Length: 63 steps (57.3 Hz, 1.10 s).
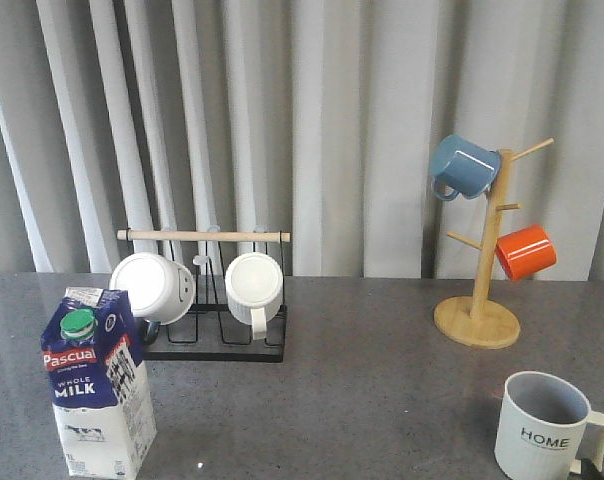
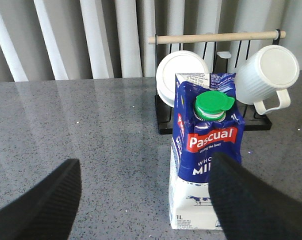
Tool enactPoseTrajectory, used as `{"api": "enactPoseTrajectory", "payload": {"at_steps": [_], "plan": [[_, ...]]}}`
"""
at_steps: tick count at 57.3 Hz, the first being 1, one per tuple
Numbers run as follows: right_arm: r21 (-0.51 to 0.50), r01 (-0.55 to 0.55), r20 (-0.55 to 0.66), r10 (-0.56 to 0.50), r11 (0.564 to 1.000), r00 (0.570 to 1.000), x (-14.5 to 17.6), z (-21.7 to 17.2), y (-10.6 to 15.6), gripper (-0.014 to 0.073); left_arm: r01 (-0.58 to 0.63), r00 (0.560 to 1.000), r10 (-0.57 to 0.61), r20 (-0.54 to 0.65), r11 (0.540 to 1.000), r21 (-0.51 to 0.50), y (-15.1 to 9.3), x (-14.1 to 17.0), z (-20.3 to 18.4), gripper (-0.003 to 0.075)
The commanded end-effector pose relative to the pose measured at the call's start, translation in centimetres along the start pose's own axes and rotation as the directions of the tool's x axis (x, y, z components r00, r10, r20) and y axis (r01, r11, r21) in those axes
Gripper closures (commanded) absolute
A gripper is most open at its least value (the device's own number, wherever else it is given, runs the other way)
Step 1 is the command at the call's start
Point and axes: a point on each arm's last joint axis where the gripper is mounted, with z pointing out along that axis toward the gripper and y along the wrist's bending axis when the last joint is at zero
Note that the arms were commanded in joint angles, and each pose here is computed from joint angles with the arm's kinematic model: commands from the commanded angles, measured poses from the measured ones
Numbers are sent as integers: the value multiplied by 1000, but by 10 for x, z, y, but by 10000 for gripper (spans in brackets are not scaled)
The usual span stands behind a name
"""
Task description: Place milk next to cup
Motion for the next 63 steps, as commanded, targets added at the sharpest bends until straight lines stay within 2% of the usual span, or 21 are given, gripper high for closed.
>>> {"api": "enactPoseTrajectory", "payload": {"at_steps": [1,9,23,46,56,63], "plan": [[47,-12,140,5,999,990,-19,2,-5,37,12,994,-12,108,1000,2,0,-19,-4,218],[88,-46,144,33,995,989,-21,3,-10,37,12,994,-12,108,1000,2,0,-19,-4,218],[77,-44,148,33,996,989,-26,13,-8,37,12,994,-12,108,1000,2,0,-19,-4,218],[81,-36,106,28,996,994,-14,33,-6,42,12,994,-12,108,1000,2,0,-19,-4,218],[96,-52,98,42,994,994,-12,50,-11,81,12,994,-12,108,1000,2,0,-19,-4,218],[106,-96,96,85,990,992,-13,61,-21,165,12,994,-12,108,1000,2,0,-19,-4,218]]}}
